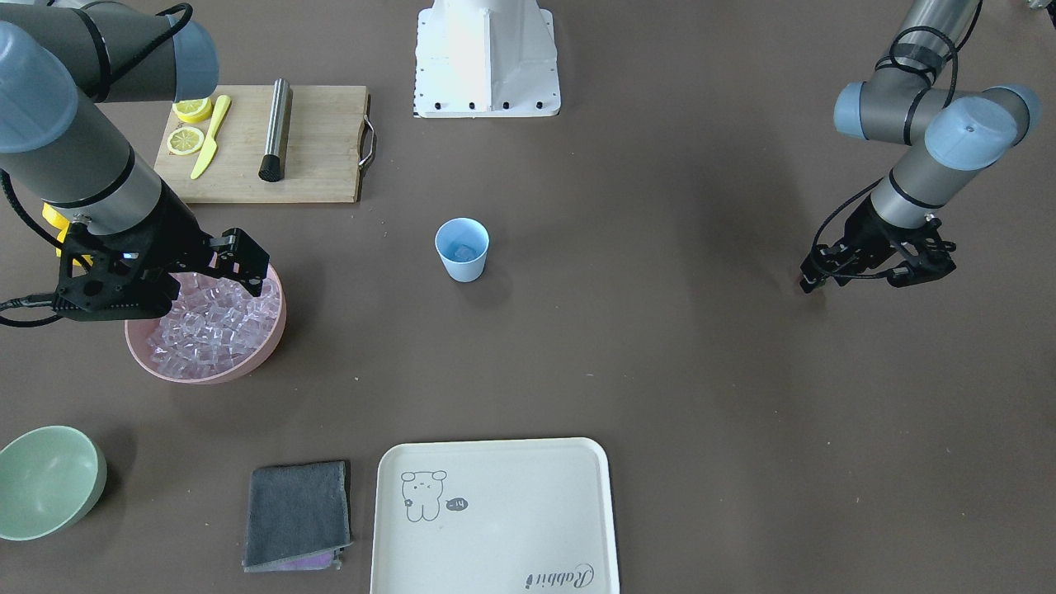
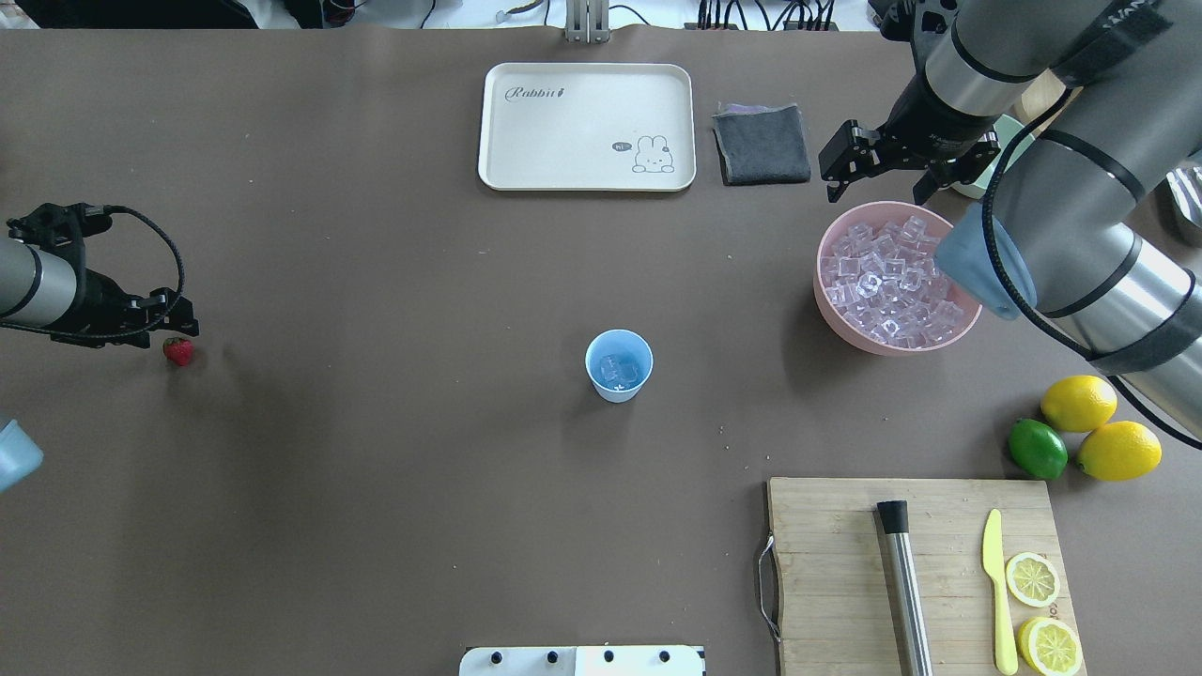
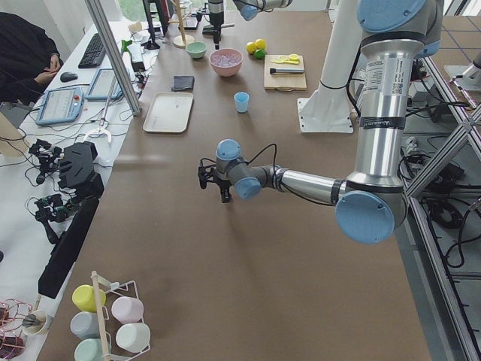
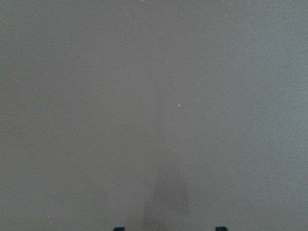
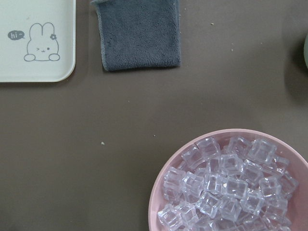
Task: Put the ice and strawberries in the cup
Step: 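Reach the left gripper to the strawberry and grasp it while the right arm withdraws, then carry the strawberry with the left gripper over the blue cup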
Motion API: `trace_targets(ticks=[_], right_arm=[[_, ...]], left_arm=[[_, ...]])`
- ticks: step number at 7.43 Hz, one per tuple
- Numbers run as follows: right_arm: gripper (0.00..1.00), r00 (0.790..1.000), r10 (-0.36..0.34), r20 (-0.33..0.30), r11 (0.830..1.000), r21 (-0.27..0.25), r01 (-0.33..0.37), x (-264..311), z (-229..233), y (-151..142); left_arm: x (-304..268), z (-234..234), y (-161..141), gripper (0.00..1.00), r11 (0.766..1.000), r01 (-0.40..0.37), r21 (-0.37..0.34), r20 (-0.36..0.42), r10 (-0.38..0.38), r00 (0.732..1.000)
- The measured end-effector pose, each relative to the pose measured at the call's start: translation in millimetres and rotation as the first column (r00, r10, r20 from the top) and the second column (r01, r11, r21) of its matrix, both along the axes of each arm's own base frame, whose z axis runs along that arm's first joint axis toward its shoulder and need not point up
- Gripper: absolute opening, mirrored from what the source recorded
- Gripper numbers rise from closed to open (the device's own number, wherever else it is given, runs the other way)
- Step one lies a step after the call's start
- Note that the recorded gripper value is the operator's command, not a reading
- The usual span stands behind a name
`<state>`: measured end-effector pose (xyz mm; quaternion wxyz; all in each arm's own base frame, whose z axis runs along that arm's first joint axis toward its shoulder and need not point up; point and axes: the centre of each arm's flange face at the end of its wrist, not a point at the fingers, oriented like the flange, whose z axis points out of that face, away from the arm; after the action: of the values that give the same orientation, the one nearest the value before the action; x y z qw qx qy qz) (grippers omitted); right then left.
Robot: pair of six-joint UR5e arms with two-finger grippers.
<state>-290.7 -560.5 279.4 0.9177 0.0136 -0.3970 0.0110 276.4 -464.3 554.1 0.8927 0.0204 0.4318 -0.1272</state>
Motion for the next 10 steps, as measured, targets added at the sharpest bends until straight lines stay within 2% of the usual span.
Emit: trace_targets(ticks=[3, 4, 5, 6, 7, 10], right_arm=[[1.0, 1.0, -0.002, 0.002, 1.0, -0.004, 0.002, 0, 0, 0], [1.0, 1.0, -0.002, 0.002, 1.0, -0.005, 0.002, 0, 0, 0], [1.0, 1.0, -0.001, 0.002, 1.0, -0.005, 0.001, 0, 0, 0], [1.0, 1.0, -0.001, 0.003, 1.0, -0.005, 0.001, 0, 0, 1], [1.0, 1.0, 0.0, 0.003, 1.0, -0.005, 0.0, 0, 0, 1], [1.0, 1.0, 0.003, 0.004, 1.0, -0.007, -0.003, 1, 0, 1]], left_arm=[[5, -1, 13, 0.63, 1.0, -0.004, -0.021, -0.007, 0.004, 1.0], [9, -2, 15, 0.51, 1.0, -0.005, -0.027, -0.009, 0.005, 1.0], [11, -3, 16, 0.26, 1.0, -0.006, -0.029, -0.01, 0.006, 1.0], [12, -2, 16, 0.07, 1.0, -0.007, -0.031, -0.009, 0.007, 1.0], [12, -2, 16, 0.0, 0.999, -0.009, -0.031, -0.008, 0.009, 1.0], [11, -6, 15, 0.0, 1.0, -0.015, -0.027, -0.016, 0.015, 1.0]])
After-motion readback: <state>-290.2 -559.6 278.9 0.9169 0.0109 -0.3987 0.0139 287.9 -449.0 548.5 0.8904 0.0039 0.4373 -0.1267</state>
